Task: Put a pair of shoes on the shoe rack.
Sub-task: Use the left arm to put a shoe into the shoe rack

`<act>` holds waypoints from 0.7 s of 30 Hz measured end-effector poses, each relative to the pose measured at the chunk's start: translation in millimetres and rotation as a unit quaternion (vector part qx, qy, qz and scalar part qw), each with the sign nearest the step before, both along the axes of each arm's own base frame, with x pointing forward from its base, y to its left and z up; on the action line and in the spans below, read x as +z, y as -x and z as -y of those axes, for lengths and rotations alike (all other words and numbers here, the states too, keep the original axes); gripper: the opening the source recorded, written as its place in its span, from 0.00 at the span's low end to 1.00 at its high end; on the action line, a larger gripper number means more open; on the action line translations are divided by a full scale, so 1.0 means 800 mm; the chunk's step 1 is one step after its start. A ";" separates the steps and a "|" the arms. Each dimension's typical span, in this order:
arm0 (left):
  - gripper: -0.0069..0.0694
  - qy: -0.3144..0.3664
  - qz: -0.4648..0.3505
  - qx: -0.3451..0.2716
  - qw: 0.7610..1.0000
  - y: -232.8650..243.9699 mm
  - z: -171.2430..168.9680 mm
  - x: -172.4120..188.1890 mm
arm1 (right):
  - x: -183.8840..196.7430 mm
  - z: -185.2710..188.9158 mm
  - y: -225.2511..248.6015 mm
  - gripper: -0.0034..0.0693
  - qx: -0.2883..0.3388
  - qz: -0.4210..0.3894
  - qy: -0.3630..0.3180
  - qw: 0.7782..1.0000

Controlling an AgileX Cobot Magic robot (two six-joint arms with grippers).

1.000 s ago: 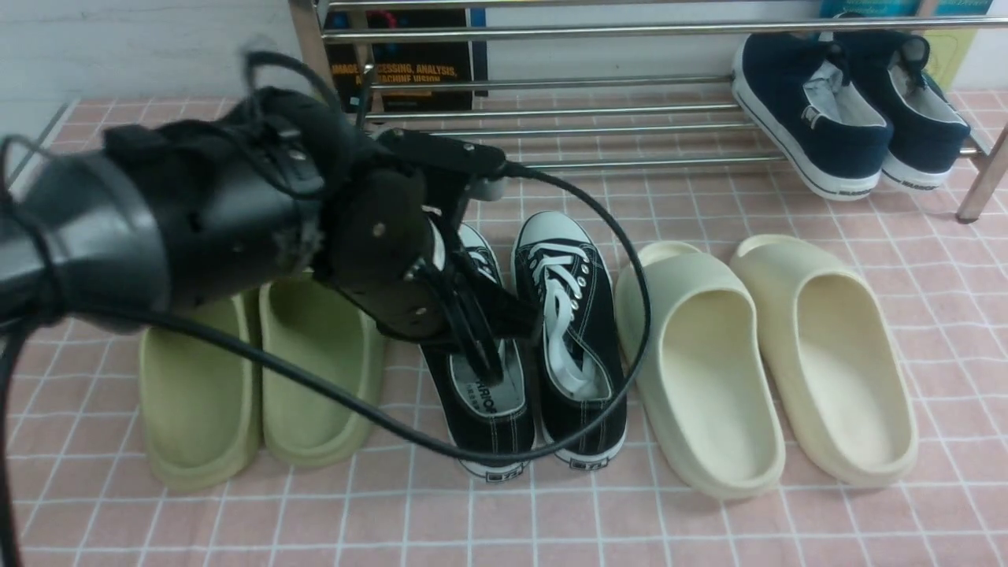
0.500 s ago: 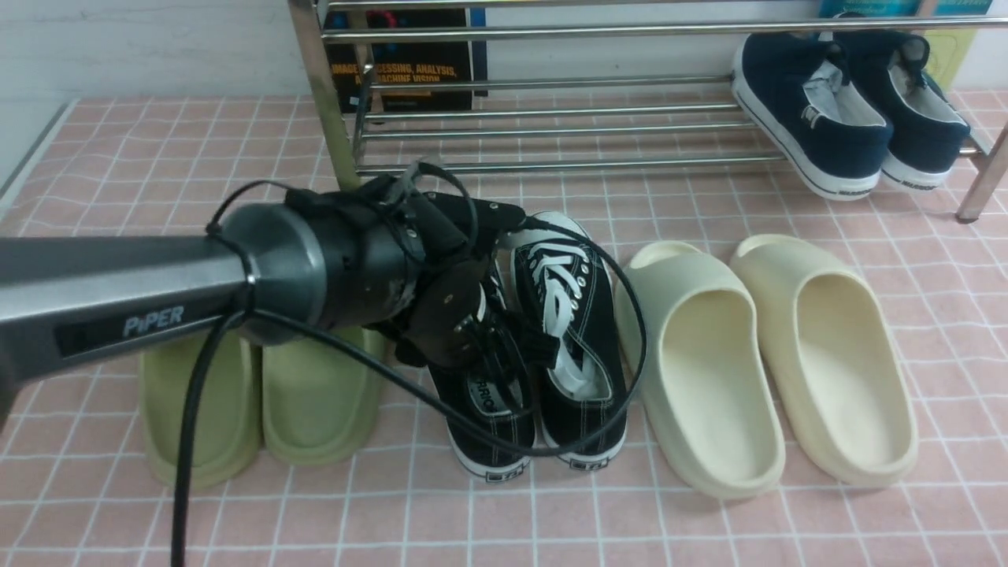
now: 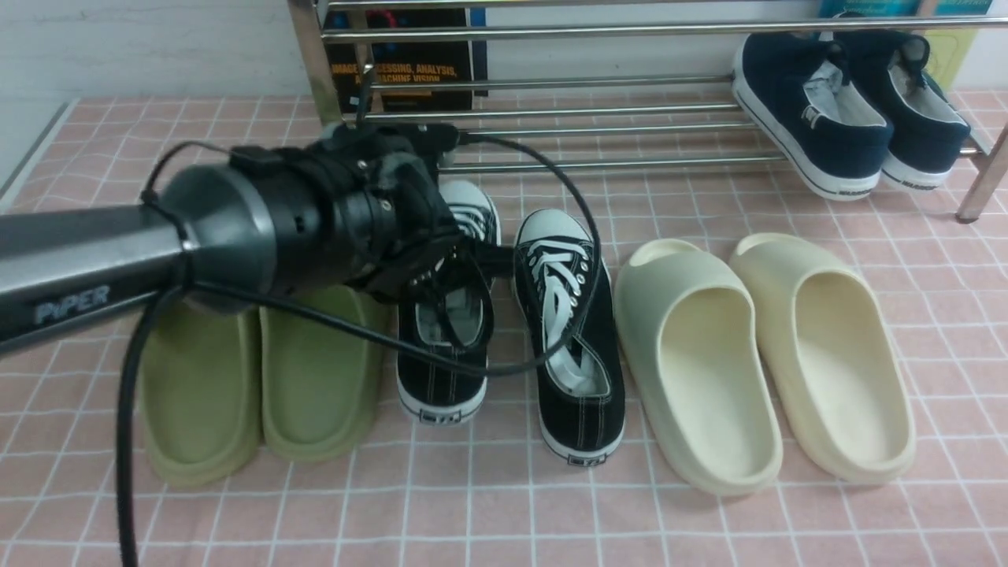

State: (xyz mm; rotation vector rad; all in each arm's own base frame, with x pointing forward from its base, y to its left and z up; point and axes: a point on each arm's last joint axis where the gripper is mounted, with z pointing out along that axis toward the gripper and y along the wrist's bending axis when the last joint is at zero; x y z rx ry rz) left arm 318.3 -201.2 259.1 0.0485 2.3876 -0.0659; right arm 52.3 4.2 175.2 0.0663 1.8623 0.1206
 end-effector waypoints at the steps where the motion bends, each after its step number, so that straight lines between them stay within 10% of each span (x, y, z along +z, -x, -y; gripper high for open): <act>1: 0.12 0.007 0.012 0.001 1.000 0.001 -0.001 0.014 | 0.000 0.000 0.000 0.10 0.000 0.000 0.000 1.000; 10: 0.12 -0.016 0.091 -0.037 0.995 -0.027 0.012 0.083 | 0.000 0.000 0.000 0.10 0.000 0.000 0.000 1.000; 21: 0.12 -0.052 0.068 -0.021 0.996 -0.125 0.027 0.062 | 0.000 0.000 0.000 0.10 0.000 0.000 0.000 1.000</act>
